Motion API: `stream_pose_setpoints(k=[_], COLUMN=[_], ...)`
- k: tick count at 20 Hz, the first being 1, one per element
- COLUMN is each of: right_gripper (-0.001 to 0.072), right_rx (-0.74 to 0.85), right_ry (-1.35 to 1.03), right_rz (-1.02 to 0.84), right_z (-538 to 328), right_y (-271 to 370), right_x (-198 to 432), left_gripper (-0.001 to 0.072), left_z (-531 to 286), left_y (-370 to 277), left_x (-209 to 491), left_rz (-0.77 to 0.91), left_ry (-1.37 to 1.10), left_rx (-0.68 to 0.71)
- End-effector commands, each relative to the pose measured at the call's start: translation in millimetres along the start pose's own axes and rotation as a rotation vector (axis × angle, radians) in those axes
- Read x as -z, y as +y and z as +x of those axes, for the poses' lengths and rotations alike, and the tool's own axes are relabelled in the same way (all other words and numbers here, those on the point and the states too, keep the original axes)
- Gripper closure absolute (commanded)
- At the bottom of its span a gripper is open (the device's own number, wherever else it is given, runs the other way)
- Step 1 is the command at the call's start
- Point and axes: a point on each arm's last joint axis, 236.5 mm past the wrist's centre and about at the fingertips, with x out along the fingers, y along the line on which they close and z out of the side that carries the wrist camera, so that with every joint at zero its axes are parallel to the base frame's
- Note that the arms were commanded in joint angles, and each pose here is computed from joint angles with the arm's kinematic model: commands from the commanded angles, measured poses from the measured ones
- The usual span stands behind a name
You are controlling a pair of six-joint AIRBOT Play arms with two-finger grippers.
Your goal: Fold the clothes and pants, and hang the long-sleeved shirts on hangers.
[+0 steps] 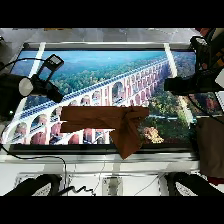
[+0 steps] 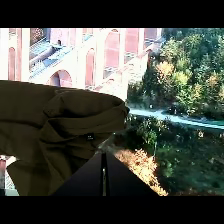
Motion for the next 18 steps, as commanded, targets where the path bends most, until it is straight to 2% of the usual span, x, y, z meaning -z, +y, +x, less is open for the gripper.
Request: stream_pose_setpoints(k=[1, 5, 11, 13, 15, 18], right_gripper=[0.0698, 0.0698, 0.0698, 0.0698, 0.0699, 0.0698], right_rx=[-0.001, -0.001, -0.030, -0.003, -0.015, -0.091], right_ry=[0.000, 0.000, -0.158, -0.149, -0.012, 0.300], right_rz=[-0.001, -0.001, -0.006, -0.075, -0.206, -0.281], right_z=[0, 0, -3, -1, 2, 11], right_y=[0, 0, 7, 2, 4, 11], right_x=[0, 0, -37, -36, -3, 76], left_gripper=[0.0618, 0.0618, 0.0619, 0.0618, 0.0618, 0.0618], left_z=[0, 0, 0, 0, 0, 0], left_y=[0, 0, 0, 1, 0, 0], left_x=[0, 0, 0, 0, 0, 0], left_rz=[-0.001, -0.001, -0.001, -0.001, -0.001, -0.001], left_ry=[0.000, 0.000, 0.000, 0.000, 0.000, 0.000], left_rx=[-0.001, -0.001, -0.001, -0.001, -0.001, -0.001])
